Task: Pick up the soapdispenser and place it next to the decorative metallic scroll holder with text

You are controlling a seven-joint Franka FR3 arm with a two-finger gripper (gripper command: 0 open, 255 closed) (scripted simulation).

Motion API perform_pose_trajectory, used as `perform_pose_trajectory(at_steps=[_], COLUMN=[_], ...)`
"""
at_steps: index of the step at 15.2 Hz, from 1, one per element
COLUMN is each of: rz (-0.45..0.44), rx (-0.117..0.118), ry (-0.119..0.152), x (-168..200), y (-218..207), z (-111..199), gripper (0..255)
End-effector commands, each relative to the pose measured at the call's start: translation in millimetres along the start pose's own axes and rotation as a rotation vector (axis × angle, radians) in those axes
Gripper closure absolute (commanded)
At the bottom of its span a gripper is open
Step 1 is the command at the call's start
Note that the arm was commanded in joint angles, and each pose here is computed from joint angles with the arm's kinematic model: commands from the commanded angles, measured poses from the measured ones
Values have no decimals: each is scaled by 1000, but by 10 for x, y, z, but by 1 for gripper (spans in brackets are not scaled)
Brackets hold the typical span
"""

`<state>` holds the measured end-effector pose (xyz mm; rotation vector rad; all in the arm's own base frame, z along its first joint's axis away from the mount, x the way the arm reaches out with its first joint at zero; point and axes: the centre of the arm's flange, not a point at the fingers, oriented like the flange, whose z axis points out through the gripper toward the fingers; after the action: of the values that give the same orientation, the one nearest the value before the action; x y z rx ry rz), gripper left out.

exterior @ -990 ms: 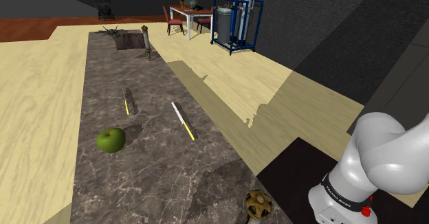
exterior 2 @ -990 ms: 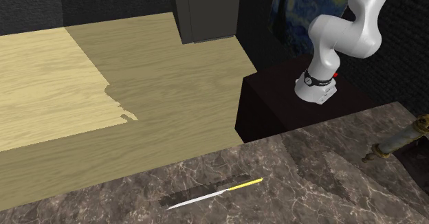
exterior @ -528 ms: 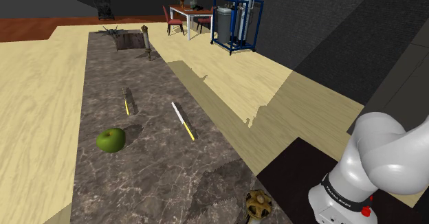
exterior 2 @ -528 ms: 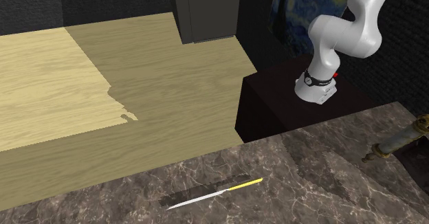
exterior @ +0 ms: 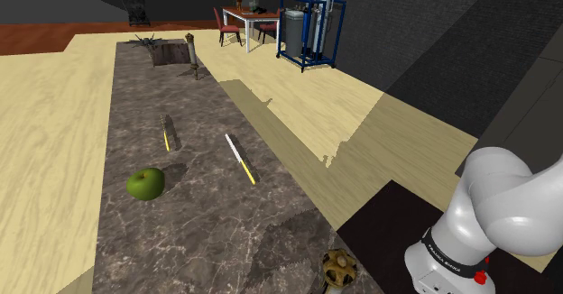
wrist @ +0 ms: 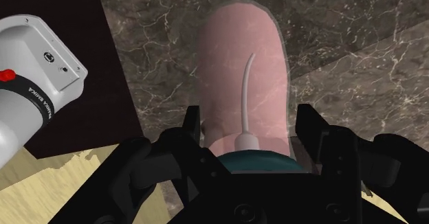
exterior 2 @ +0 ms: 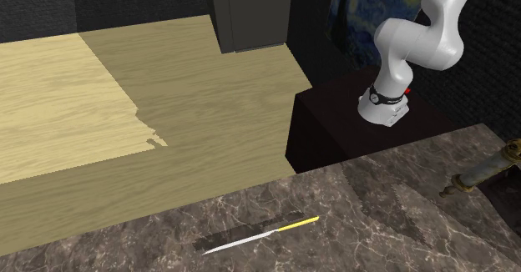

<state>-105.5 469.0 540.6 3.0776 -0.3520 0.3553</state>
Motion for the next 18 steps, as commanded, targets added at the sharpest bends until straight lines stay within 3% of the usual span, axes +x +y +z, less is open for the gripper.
perform_pose_trajectory(at_steps=[1, 18], rz=[-1, -1], rx=[1, 1], ry=[1, 1], x=[-25, -229], y=[-10, -8], z=[103, 977], gripper=[255, 255])
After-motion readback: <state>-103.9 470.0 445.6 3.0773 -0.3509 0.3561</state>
